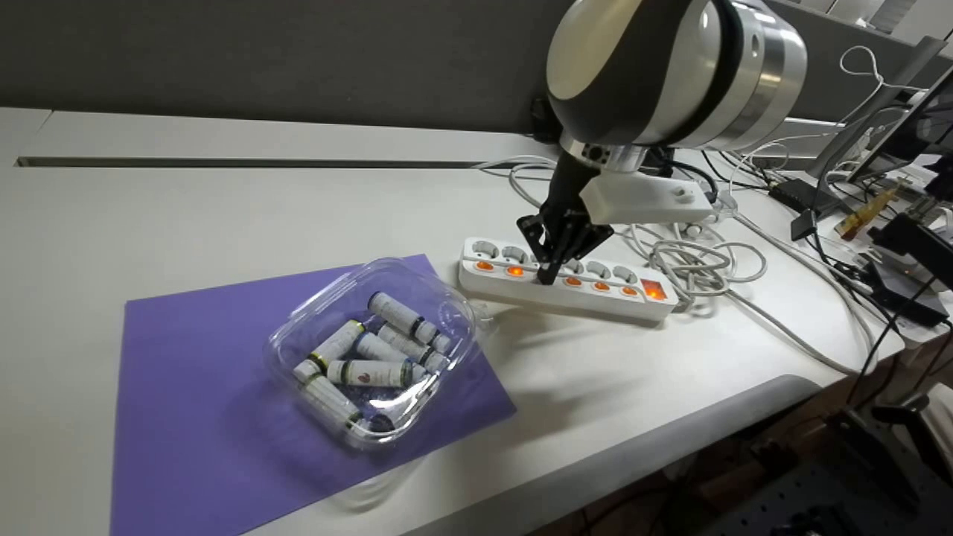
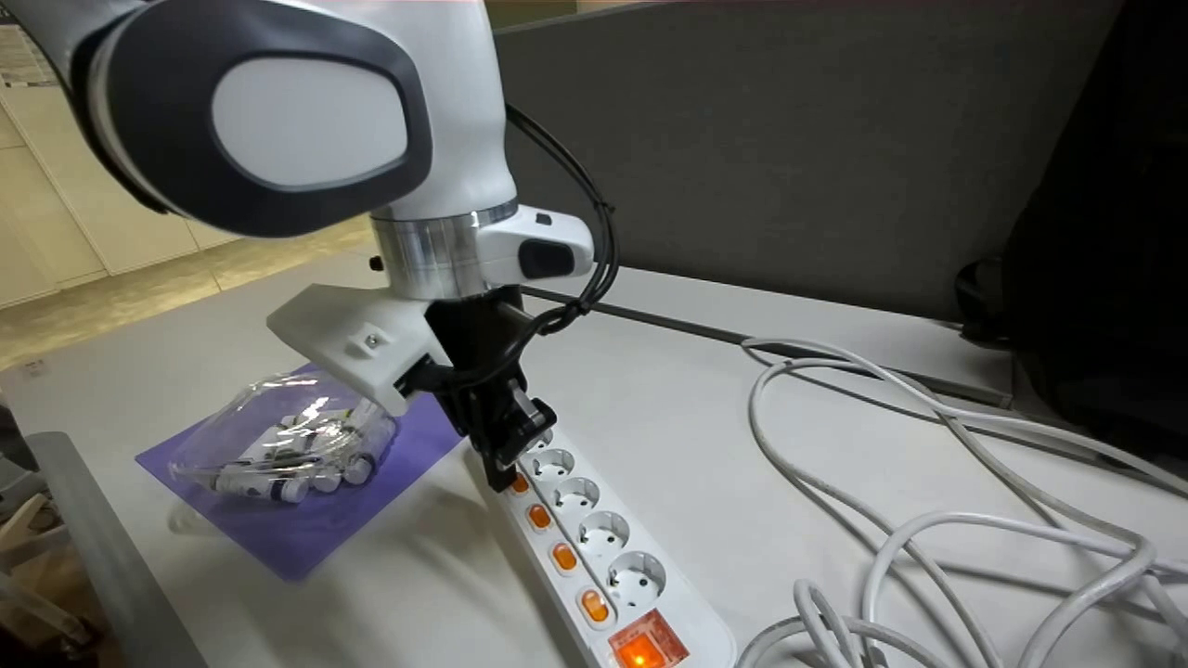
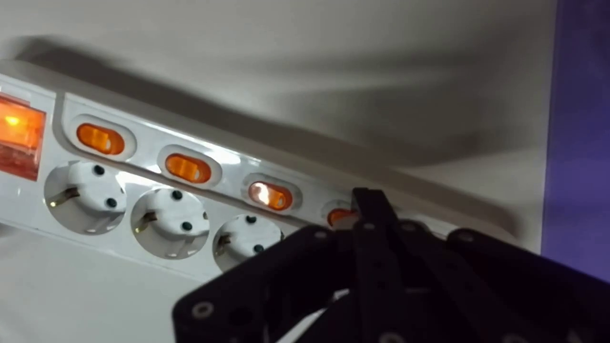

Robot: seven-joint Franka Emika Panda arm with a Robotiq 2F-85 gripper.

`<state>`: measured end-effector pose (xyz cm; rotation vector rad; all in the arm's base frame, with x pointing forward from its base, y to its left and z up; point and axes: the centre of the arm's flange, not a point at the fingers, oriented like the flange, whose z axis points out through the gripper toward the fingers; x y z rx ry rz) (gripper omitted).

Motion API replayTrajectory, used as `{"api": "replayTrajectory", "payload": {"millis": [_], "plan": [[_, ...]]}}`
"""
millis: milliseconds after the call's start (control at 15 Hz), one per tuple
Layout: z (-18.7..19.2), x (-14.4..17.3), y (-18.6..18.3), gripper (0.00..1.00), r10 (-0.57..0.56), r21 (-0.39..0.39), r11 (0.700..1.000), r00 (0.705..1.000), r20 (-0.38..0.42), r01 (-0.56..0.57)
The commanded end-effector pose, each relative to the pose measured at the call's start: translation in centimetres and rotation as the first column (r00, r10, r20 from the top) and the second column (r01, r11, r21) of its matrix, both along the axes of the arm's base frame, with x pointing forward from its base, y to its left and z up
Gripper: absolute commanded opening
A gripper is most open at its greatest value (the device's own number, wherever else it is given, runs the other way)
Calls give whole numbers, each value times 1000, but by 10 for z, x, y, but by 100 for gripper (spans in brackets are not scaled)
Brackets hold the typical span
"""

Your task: Turn on the third switch from the left

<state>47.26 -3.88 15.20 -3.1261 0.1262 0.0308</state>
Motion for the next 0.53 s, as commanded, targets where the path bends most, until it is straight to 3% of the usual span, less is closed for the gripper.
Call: {"api": "replayTrajectory", "payload": {"millis": [0,467], "plan": [[-4,10,-8,0,-12,22,1000,1000,-10,12],[-21,24,-25,0,-82,18,996,988,-129,85]]}}
